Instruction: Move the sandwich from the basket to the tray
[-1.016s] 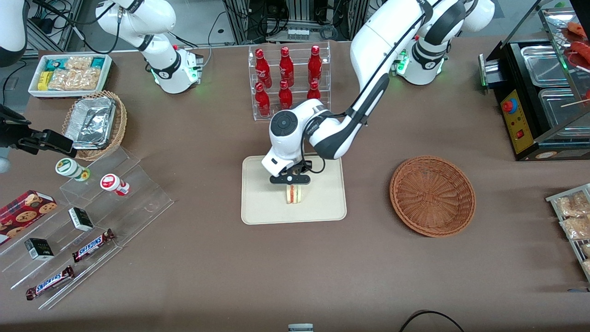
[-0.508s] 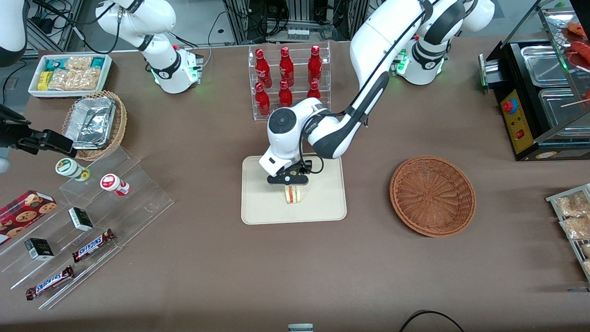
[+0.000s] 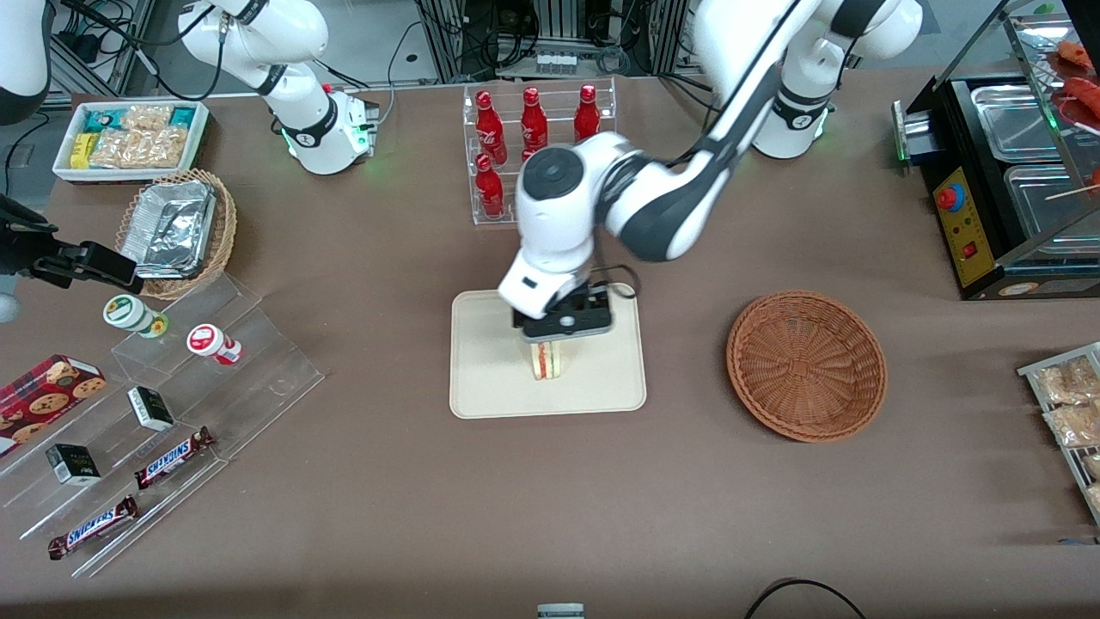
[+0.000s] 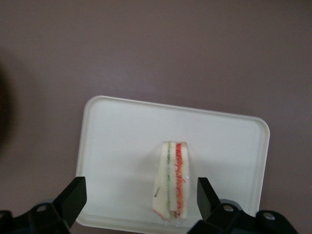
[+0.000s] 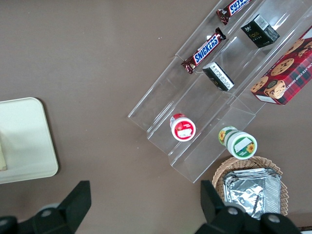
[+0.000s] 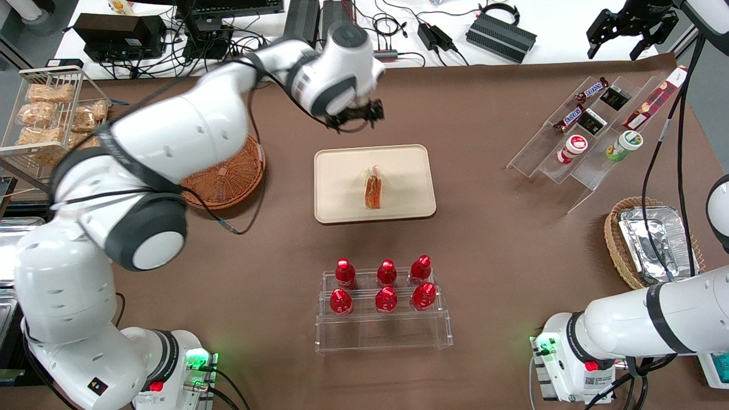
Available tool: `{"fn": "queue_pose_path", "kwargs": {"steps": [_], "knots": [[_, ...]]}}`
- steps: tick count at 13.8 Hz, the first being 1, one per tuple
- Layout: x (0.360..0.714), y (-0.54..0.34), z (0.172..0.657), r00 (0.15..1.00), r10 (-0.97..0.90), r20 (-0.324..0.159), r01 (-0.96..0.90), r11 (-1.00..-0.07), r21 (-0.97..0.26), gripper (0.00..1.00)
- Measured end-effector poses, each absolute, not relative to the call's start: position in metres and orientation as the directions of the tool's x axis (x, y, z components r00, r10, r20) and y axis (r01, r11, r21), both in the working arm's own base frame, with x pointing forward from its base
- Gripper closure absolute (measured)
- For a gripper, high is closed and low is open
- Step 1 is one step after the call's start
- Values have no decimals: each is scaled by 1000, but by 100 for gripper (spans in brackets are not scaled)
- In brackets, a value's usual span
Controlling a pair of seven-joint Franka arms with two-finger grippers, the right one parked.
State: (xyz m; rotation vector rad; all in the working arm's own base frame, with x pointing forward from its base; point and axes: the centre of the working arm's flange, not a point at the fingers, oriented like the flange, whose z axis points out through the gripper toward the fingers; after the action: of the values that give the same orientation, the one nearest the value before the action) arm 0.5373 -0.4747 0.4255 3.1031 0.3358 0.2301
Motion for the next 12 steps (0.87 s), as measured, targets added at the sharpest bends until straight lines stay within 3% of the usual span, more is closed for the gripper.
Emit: {"fn": "queue_pose_path", "kwargs": {"steps": [4,12], "knots": [[564,-380,497,948,290,134,290,-957,18,0],[575,-162,586,994,112,7,112,-994,-20,0]]}}
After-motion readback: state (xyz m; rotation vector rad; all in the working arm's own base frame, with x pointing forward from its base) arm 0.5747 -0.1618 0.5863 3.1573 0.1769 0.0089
